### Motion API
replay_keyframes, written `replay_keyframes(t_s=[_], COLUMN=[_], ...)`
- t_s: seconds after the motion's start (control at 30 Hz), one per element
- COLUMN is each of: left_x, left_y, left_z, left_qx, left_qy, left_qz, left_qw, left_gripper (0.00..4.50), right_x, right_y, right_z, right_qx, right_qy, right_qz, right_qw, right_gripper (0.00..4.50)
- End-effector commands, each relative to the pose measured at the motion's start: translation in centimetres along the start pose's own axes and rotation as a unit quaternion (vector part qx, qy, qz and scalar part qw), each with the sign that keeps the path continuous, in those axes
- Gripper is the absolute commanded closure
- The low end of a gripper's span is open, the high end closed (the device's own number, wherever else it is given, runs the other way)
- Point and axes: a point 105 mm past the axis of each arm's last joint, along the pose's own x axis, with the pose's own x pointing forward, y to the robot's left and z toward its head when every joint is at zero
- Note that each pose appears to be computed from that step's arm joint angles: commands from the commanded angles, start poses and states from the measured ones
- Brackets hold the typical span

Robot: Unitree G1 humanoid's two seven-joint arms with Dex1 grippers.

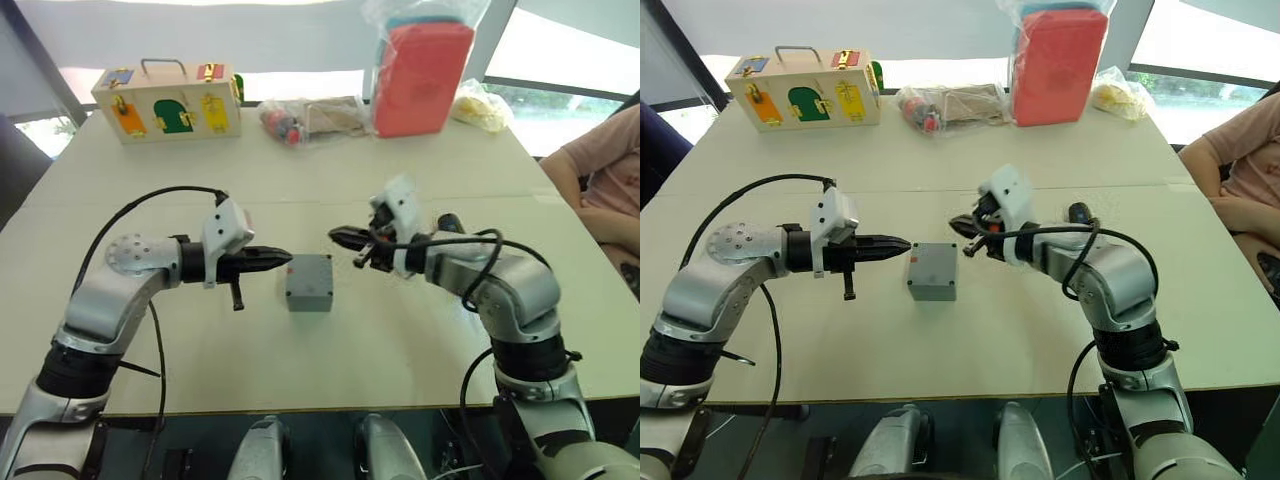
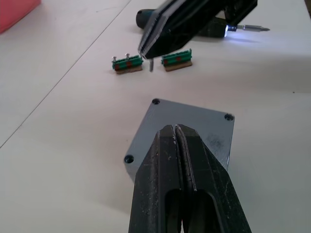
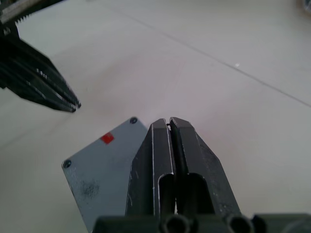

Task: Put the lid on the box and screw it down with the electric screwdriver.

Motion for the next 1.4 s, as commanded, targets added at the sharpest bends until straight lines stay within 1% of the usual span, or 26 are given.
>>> replay_keyframes(t_s=[0.03,0.27,0.67,1.03,1.23,1.33,1.4], left_x=[-0.5,-0.4,-0.2,-0.1,0.0,0.0,0.0], left_y=[0.4,0.1,-0.1,-0.3,-0.3,-0.4,-0.5], left_z=[0.8,0.7,0.7,0.7,0.7,0.6,0.5], left_qx=[0.022,0.019,0.018,0.019,0.018,0.017,0.016], left_qy=[-0.009,-0.01,-0.012,-0.012,-0.012,-0.011,-0.01], left_qz=[0.018,0.022,0.021,0.018,0.018,0.017,0.016], left_qw=[1.0,1.0,1.0,1.0,1.0,1.0,1.0], left_gripper=[4.5,4.5,4.5,4.5,4.5,4.5,4.5], right_x=[0.2,0.8,1.0,1.4,1.5,1.4,1.2], right_y=[0.0,0.0,-0.1,-0.6,-0.5,-0.2,-0.1], right_z=[0.6,0.0,-0.5,-2.1,-2.2,-1.9,-1.5], right_qx=[-0.013,-0.013,-0.011,-0.008,-0.006,-0.005,-0.009], right_qy=[-0.013,-0.003,0.006,0.029,0.032,0.028,0.024], right_qz=[0.002,0.007,0.01,0.004,0.01,0.02,0.021], right_qw=[1.0,1.0,1.0,1.0,0.999,0.999,0.999], right_gripper=[4.48,4.48,4.48,4.48,4.48,3.76,2.94])
